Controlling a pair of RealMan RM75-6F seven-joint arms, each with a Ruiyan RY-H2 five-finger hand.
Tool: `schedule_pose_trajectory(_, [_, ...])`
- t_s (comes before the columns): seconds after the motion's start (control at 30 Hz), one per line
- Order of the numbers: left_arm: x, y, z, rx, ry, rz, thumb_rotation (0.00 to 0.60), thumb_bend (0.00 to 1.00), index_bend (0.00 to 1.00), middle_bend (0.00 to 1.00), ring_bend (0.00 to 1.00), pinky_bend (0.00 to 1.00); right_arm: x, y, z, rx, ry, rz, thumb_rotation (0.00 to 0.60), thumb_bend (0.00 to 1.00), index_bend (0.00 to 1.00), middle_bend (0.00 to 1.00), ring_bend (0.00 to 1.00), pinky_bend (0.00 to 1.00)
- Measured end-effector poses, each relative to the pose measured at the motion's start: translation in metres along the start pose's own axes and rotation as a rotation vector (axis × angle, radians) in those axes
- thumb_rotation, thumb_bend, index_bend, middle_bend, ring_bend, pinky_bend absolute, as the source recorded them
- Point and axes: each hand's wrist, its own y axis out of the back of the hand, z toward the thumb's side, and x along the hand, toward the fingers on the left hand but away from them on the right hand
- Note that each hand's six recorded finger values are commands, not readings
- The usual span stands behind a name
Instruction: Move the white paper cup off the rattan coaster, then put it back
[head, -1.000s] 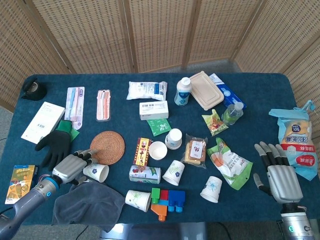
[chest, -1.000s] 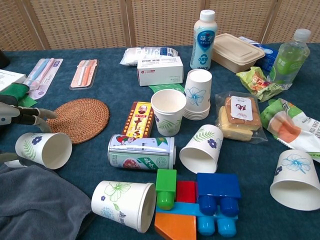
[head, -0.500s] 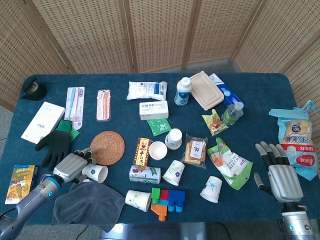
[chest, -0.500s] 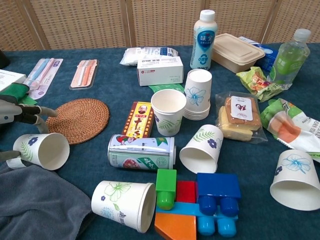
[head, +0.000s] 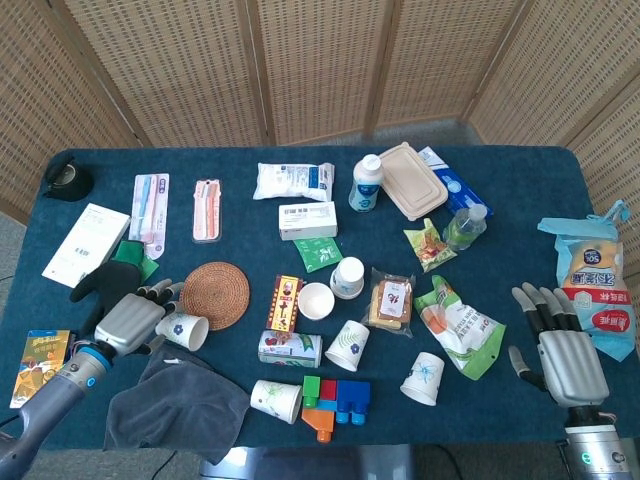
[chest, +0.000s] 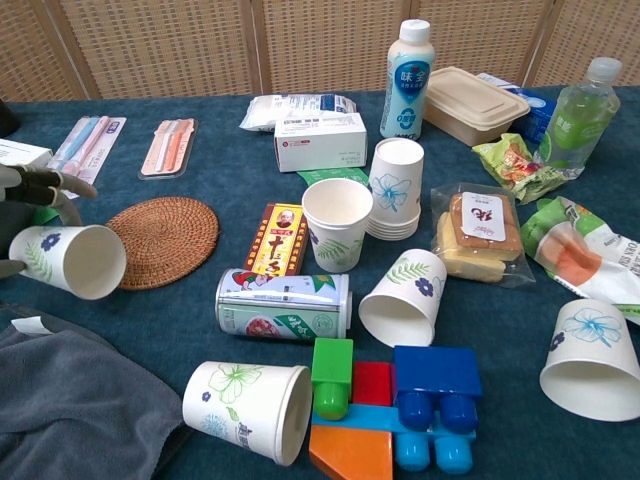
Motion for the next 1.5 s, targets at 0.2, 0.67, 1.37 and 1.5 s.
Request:
schedule_pose_trajectory(0.2, [-0.003,0.024,-0.014,0.171,0.038,0.067,0.6,0.45,0.36,0.1,0.04,0.2,-0.002,-0.003,0.002,-0.006,0.008,0.005,0.6,0.45,0.0,0.0,0.0,0.0])
schedule_pose_trajectory(0.67, [0.008,0.056,-0.017,0.699,0.082,0.137,0.6,0.45,0.37,0.09,0.04,0.19,-0.006,-0.007,0.0,-0.02,0.014,0.011,0.6,0.45,0.0,0.0,0.0,0.0])
schedule_pose_trajectory(1.37, [0.055,0.035,0.046,1.177,-0.042,0.173,0.6,0.45,0.37,0.06,0.03,0.18,-0.011,-0.01,-0.002,-0.041,0.028,0.004,0.6,0.45,0.0,0.0,0.0,0.0])
schedule_pose_trajectory(1.5, [0.059,0.029,0.056,1.244,-0.056,0.194,0.6,0.45,0.36,0.05,0.02,0.18,-0.011,-0.009,-0.003,-0.042,0.025,0.003,0.6,0.45,0.0,0.0,0.0,0.0])
